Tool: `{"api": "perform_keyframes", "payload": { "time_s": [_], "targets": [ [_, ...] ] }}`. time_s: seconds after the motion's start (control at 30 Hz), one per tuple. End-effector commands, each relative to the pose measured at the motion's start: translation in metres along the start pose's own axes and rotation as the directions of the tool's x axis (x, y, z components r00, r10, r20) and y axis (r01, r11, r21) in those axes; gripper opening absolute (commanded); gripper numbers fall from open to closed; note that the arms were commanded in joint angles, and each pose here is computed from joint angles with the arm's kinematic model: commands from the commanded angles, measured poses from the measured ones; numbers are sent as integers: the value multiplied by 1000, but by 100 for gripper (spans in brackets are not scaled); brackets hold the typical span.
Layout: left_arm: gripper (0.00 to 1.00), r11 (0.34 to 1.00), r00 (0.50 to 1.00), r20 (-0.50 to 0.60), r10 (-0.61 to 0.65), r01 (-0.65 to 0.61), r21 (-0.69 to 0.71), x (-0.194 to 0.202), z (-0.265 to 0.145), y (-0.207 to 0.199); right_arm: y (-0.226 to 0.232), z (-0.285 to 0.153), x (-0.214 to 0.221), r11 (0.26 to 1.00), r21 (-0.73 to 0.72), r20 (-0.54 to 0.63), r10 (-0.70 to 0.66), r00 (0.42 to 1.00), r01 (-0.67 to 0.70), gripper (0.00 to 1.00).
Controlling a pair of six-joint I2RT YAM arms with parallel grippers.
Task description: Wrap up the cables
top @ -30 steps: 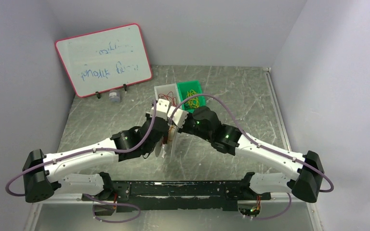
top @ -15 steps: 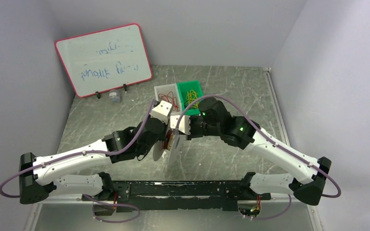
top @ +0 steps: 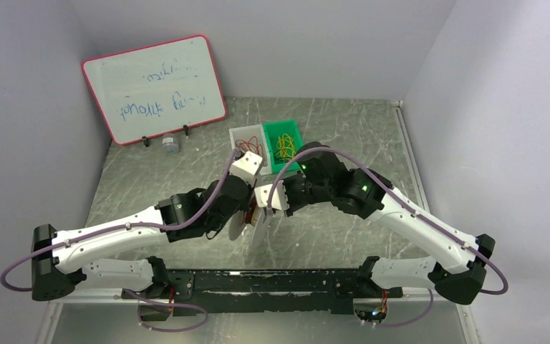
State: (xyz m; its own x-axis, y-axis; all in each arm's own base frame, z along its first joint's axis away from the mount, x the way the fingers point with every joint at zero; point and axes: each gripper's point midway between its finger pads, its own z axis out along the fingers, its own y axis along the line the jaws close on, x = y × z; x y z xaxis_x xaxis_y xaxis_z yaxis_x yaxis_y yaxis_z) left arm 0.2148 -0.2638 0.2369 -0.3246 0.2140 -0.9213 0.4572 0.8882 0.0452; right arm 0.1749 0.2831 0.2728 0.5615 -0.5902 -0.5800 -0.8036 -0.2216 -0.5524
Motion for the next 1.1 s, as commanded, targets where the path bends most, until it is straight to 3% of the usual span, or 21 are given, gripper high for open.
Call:
{"api": "perform_keyframes", "payload": {
  "time_s": [0.0, 0.4, 0.77, 1.07],
  "targets": [
    [7, 948, 928, -251, 276, -306, -91, 67, -4, 43, -38, -33, -23, 975, 169, 50, -158, 986, 148, 0],
    [7, 949, 923, -259, 286, -310, -56, 78, -4, 40, -91, -43, -9, 836, 472, -92, -267, 959, 278, 0],
    [7, 954, 939, -176, 295, -301, -6, 65, -17, 37, -100, -11, 15, 820, 509, -140, -223, 965, 263, 0],
    [7, 966, 966, -64, 251, -246, 77, 46, -37, 34, -96, 2, 46, 851, 508, -46, -132, 990, 137, 0]
  ]
}}
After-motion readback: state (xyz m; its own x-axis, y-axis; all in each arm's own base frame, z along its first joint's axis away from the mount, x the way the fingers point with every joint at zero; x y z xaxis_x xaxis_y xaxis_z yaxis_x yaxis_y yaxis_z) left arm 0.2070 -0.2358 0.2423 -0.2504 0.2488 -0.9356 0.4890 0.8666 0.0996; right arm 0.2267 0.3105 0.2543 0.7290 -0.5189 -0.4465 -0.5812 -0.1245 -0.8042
